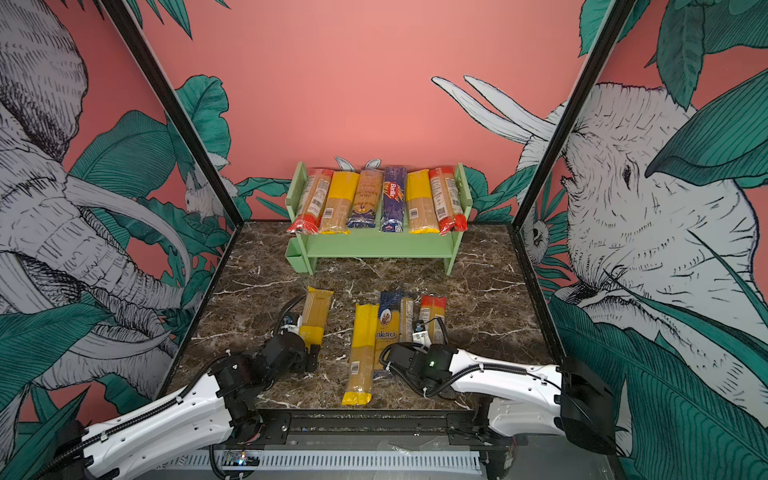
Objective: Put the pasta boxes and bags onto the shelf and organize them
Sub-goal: 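Lower the right gripper onto the red-and-white pack and close it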
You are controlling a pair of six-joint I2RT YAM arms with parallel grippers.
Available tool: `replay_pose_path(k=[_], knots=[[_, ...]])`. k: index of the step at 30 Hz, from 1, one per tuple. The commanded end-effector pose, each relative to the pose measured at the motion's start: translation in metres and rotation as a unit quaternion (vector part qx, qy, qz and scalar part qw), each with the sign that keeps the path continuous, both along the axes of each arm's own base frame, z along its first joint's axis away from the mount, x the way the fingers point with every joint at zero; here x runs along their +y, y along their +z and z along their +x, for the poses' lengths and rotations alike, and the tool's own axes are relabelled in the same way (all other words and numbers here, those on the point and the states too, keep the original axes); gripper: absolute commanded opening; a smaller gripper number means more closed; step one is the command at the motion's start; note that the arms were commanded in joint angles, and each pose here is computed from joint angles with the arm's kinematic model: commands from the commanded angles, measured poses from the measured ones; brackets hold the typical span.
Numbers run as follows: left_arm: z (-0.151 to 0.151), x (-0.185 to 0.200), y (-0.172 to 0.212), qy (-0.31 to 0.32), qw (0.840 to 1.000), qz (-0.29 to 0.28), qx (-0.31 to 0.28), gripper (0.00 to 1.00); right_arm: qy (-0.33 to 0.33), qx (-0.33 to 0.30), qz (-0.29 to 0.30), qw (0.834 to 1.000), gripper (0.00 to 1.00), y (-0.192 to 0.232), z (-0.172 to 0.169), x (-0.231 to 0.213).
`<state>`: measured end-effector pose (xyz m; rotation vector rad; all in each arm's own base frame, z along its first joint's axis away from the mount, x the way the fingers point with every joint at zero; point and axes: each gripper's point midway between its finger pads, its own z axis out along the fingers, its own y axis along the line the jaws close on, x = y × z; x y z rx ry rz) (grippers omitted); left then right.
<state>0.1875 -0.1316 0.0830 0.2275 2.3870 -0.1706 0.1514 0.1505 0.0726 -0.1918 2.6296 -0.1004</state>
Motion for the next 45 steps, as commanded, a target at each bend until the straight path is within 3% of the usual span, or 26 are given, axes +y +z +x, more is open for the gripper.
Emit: replay_pose_path(k=[1,7,12,16,20,28,35,38,40,45], knots=[[0.017,-0.024,0.023,-0.022,0.999,-0.020,-0.035,0.99,-0.046,-0.023,0.022,0.998,0.96,-0.007,0.009,-0.011],[0.028,-0.044,0.022,-0.043,0.999,-0.004,-0.027,0.99,-0.101,-0.052,0.033,0.993,0.98,-0.031,0.024,-0.016],[0.029,-0.051,0.024,-0.046,0.999,-0.016,-0.024,0.99,-0.106,-0.042,0.025,0.993,0.98,-0.046,0.033,-0.005],[0.026,-0.044,0.033,-0.033,0.999,-0.028,-0.030,0.99,-0.119,-0.039,0.050,0.991,0.98,-0.059,0.036,0.007],[0.019,-0.031,0.039,-0.012,0.998,-0.051,-0.036,0.99,-0.145,-0.027,0.074,0.986,0.99,-0.085,0.026,0.002],[0.008,-0.003,0.032,0.027,0.998,-0.041,-0.029,0.98,-0.119,-0.025,0.038,0.992,0.99,-0.097,0.011,-0.002],[0.011,-0.003,0.035,0.050,0.997,-0.059,-0.031,0.98,-0.108,-0.024,0.038,0.993,0.97,-0.107,-0.012,-0.019],[0.015,-0.008,0.038,0.047,0.998,-0.040,-0.024,0.98,-0.108,-0.022,0.030,0.994,0.86,-0.112,-0.014,-0.024],[0.018,-0.013,0.036,0.045,0.999,-0.026,-0.014,0.98,-0.108,-0.019,0.022,0.994,0.66,-0.115,-0.015,-0.025],[0.023,-0.022,0.030,0.042,0.999,-0.023,-0.008,0.98,-0.112,-0.007,0.001,0.994,0.33,-0.118,-0.012,-0.032]])
